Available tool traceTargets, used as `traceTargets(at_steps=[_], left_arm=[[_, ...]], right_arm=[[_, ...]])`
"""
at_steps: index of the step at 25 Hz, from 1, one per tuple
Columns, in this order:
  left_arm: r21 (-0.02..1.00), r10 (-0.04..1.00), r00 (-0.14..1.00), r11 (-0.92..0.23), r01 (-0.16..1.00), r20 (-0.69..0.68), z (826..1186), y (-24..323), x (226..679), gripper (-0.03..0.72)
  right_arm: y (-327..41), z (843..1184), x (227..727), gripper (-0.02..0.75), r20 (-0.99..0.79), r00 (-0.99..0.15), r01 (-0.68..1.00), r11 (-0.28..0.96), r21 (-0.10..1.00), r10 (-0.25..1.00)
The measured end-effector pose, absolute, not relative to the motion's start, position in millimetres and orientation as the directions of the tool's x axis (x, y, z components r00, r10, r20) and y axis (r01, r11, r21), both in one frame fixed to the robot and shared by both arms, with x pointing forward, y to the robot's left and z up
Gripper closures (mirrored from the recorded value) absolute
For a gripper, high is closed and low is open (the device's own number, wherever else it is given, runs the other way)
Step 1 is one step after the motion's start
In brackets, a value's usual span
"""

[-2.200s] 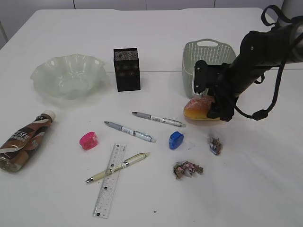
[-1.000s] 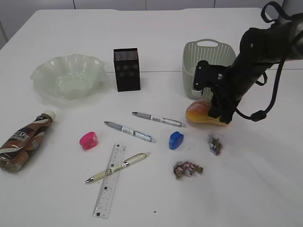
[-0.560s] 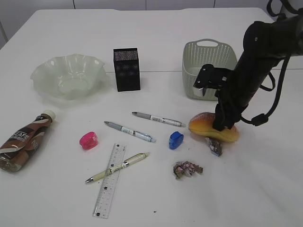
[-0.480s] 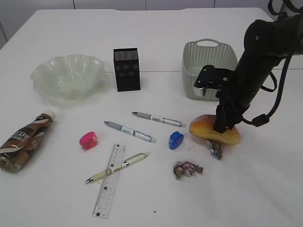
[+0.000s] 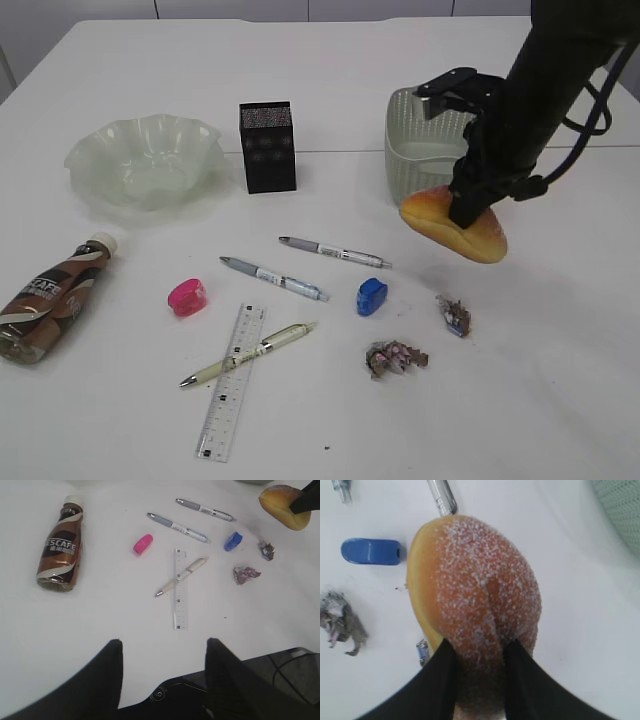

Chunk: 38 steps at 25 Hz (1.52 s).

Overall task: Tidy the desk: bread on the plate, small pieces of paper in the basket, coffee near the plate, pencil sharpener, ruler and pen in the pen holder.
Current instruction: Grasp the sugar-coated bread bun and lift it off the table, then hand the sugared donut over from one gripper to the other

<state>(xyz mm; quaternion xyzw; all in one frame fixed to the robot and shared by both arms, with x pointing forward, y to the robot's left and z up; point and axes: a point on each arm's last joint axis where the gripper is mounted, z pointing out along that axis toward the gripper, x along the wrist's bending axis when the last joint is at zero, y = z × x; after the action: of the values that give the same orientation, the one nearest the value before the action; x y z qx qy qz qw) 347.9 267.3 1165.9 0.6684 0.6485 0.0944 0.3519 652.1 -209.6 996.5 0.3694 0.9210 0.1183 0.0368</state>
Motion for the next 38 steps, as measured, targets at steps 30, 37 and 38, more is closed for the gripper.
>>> traceTargets(at_steps=[30, 37, 38], left_arm=[[0.582, 0.703, 0.350, 0.112, 0.805, -0.619, 1134.9, 229.1, 466.3, 0.218], [0.620, 0.616, 0.414, 0.158, 0.769, -0.670, 1145.7, 225.2, 506.1, 0.199], [0.623, 0.599, 0.427, 0.158, 0.766, -0.677, 1149.1, 224.2, 512.9, 0.190]], right_arm=[[-172.4, 1162.9, 607.9, 0.561, 0.443, -0.621, 0.727, 0.263, 0.635, 0.647], [-165.4, 1175.3, 602.6, 0.561, 0.501, -0.663, 0.699, 0.220, 0.680, 0.557], [-164.7, 1176.2, 602.3, 0.561, 0.507, -0.666, 0.697, 0.215, 0.684, 0.547]])
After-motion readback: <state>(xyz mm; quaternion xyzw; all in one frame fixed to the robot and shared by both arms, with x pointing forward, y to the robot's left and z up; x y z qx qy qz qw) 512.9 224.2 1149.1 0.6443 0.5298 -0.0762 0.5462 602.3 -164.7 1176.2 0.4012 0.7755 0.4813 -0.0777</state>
